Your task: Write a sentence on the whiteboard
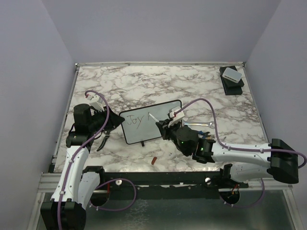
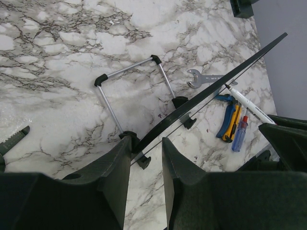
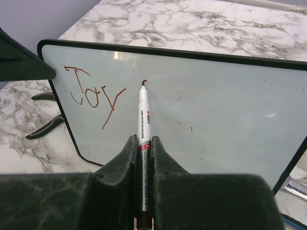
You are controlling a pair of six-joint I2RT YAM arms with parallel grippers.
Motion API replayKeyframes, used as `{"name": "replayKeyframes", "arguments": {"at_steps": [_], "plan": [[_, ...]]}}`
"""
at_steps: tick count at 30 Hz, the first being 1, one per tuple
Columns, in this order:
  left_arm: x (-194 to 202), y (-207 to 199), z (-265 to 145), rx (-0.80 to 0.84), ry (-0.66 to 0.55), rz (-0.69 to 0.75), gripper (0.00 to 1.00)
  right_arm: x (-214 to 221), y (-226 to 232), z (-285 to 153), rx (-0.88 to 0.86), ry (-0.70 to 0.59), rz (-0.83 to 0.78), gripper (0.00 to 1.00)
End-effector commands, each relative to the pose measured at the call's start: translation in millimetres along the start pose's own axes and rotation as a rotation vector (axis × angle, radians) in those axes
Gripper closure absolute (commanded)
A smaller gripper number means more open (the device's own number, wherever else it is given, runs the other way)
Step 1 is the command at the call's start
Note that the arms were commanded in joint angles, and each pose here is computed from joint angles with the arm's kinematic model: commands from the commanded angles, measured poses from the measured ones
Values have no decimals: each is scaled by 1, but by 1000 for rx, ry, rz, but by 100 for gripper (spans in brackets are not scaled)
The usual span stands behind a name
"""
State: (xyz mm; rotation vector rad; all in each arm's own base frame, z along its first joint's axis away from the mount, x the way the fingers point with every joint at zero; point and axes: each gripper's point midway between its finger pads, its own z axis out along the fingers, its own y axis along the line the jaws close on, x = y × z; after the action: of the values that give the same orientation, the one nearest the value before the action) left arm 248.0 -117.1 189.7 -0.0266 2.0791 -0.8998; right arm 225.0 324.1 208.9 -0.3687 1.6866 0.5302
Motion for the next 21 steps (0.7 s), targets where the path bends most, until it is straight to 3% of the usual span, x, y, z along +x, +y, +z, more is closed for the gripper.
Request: {"name": "replayKeyframes", "arguments": {"at_steps": [1, 7, 21], "plan": [[5, -4, -1, 17, 11, -5, 67, -12, -3, 3, 31, -29, 16, 100], [5, -4, -1, 17, 10, -4, 67, -24, 3, -12, -54, -56, 23, 99], [5, -3, -1, 16, 12, -5, 67, 12, -16, -15, 38, 41, 34, 99]]}}
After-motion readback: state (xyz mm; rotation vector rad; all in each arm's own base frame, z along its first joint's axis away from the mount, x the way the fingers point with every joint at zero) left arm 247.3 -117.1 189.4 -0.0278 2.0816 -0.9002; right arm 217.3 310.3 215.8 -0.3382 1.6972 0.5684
